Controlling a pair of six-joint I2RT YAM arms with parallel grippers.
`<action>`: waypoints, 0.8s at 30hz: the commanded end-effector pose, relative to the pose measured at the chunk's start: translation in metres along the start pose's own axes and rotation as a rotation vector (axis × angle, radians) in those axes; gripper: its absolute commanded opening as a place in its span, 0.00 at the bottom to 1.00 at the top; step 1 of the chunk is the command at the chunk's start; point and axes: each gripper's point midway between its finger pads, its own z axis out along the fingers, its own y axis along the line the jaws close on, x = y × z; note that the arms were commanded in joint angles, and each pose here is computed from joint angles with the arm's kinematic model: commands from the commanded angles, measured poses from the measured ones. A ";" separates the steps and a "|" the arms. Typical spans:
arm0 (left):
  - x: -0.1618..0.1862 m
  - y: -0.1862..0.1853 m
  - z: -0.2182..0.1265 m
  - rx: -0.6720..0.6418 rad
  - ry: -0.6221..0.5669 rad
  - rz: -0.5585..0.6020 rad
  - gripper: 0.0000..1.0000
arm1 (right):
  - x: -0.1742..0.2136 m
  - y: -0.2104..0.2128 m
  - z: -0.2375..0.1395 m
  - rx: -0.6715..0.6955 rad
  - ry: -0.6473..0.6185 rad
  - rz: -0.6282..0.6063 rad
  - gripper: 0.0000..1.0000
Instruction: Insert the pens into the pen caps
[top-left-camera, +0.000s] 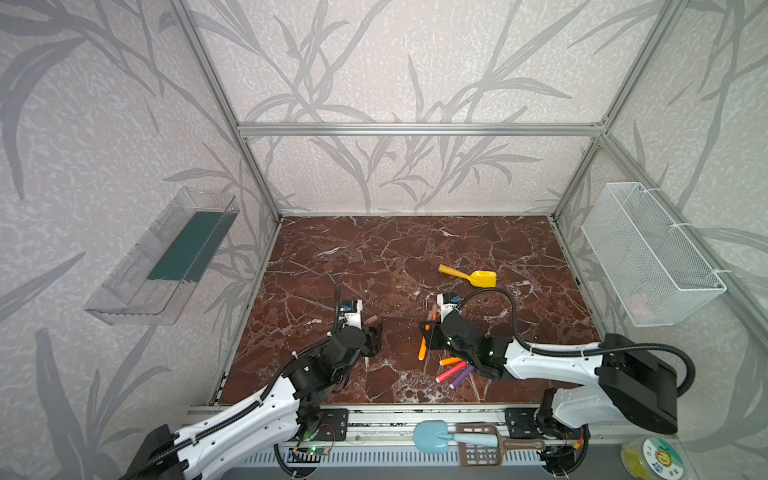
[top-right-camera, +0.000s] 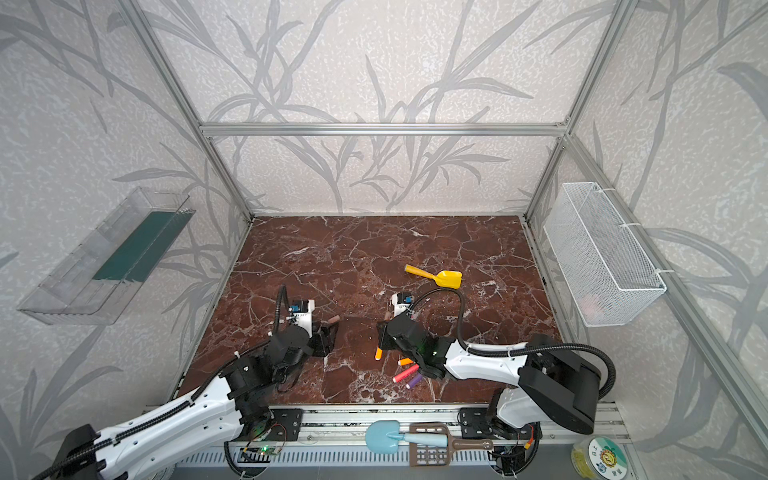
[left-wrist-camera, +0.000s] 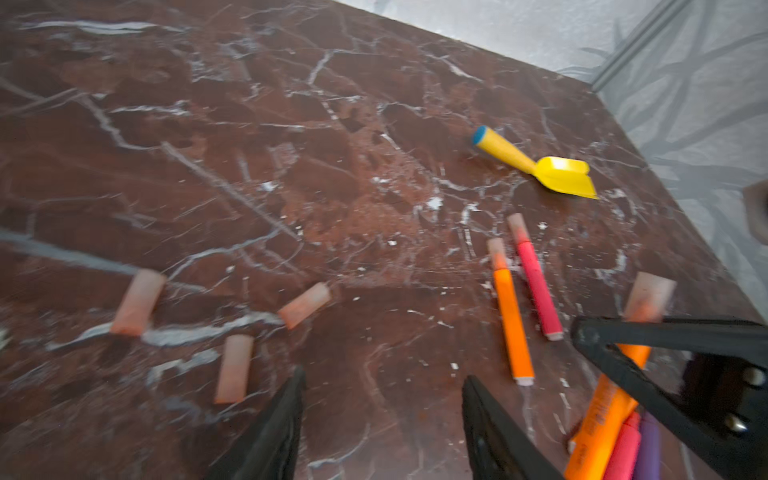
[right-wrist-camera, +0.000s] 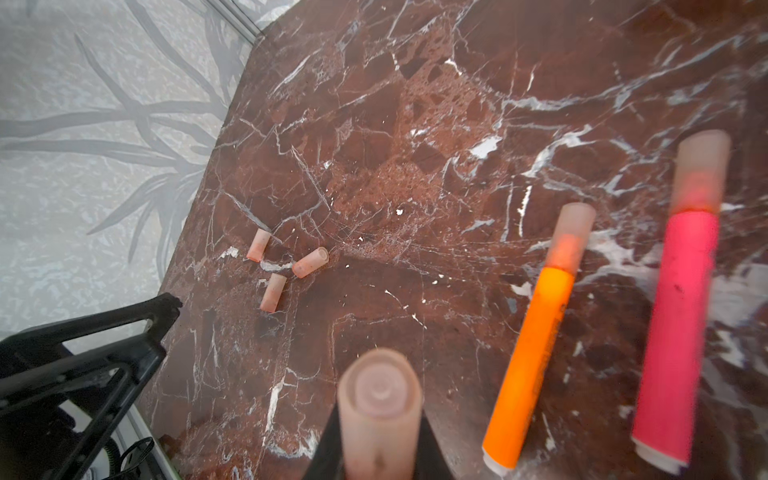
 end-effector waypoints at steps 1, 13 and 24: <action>0.015 0.026 -0.004 -0.080 0.048 -0.038 0.63 | 0.005 0.009 0.016 -0.038 0.055 0.019 0.00; 0.030 0.030 0.011 -0.140 0.152 -0.011 0.59 | 0.021 -0.023 0.071 0.001 0.213 0.085 0.00; 0.043 -0.018 0.017 0.041 0.285 0.050 0.46 | 0.003 -0.058 0.069 0.071 0.177 0.116 0.09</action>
